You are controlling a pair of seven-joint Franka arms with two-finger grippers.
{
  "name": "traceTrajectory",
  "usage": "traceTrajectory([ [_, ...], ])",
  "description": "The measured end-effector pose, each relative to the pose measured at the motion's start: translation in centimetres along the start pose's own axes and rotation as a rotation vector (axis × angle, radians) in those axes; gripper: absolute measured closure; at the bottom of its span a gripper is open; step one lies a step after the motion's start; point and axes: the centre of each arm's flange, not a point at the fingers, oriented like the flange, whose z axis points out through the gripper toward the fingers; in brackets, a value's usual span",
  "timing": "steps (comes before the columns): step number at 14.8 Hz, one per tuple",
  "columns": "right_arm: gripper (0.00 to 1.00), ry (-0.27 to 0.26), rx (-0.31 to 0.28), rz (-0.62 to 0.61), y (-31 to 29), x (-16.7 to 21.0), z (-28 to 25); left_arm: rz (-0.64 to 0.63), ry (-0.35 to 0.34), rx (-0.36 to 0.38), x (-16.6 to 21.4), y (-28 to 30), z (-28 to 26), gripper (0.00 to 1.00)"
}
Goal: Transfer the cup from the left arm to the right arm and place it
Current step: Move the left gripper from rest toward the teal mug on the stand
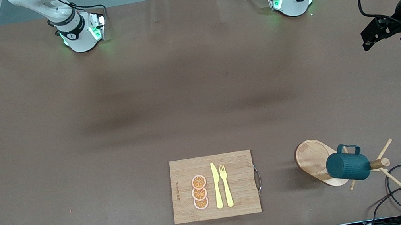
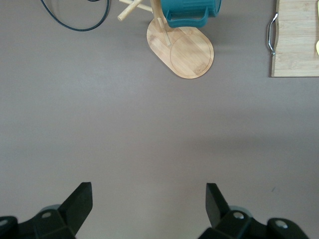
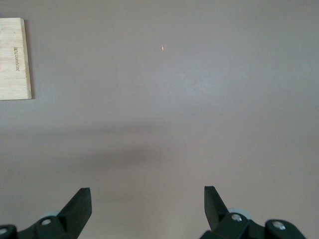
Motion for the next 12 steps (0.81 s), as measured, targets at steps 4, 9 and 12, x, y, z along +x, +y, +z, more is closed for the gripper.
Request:
traceTrajectory([
  [4, 0.0, 0.0, 0.0, 0.0, 0.0, 0.0, 0.0, -0.003, -0.003, 0.0, 0.1, -0.2, 0.2, 0.0],
  [9, 0.0, 0.0, 0.0, 0.0, 0.0, 0.0, 0.0, -0.012, 0.015, -0.006, 1.4, -0.7, -0.2, 0.0],
  [12, 0.0, 0.0, 0.0, 0.0, 0.0, 0.0, 0.0, -0.013, 0.005, -0.01, 2.2, -0.8, 0.5, 0.0],
])
